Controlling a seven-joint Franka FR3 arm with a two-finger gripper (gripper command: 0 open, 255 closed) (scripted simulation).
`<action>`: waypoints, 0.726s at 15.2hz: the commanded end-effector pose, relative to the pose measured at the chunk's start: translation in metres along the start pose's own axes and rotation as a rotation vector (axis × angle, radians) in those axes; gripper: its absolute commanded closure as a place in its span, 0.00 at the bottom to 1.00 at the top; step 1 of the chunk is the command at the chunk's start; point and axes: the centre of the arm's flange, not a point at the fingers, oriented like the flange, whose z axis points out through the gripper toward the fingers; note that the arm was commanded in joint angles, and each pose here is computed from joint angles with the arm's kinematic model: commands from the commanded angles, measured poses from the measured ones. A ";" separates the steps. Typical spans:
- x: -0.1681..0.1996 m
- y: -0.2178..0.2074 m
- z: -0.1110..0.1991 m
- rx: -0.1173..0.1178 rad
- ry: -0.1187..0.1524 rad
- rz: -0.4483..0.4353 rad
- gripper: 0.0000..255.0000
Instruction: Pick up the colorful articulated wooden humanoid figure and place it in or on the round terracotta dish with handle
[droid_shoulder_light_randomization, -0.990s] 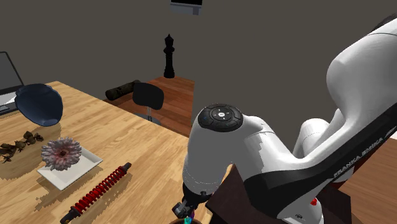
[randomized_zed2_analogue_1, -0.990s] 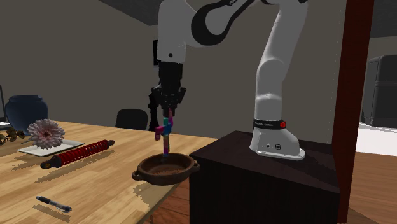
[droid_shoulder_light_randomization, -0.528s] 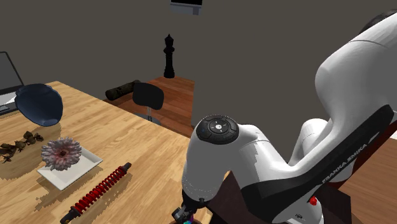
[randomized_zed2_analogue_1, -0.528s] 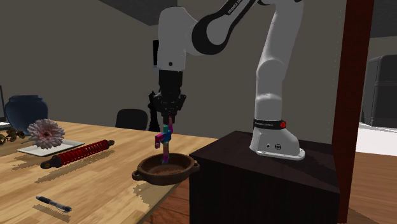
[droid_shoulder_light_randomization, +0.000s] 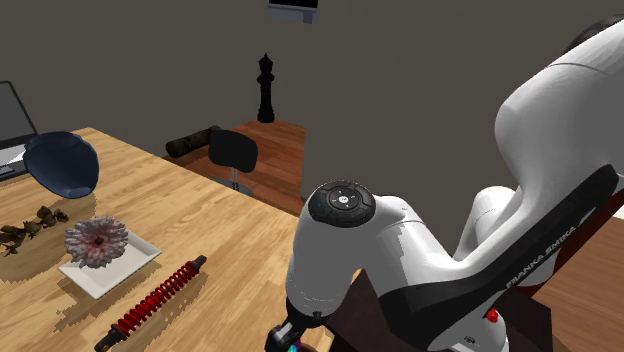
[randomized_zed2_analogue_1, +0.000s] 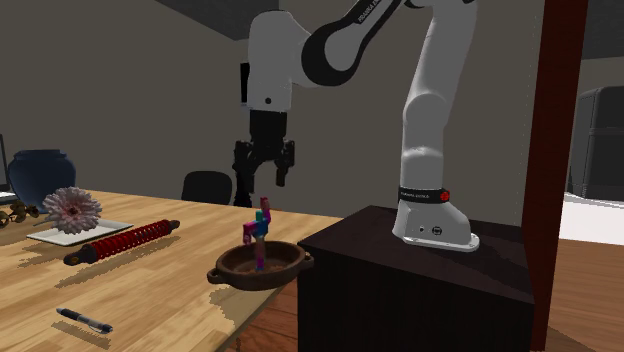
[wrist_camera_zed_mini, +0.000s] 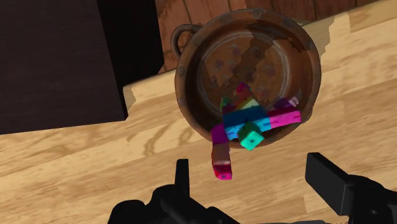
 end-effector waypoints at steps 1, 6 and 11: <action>0.000 0.000 0.000 0.000 0.000 0.000 0.00; 0.000 0.000 -0.050 0.000 0.000 0.000 0.00; 0.000 0.000 -0.050 0.000 0.000 0.000 0.00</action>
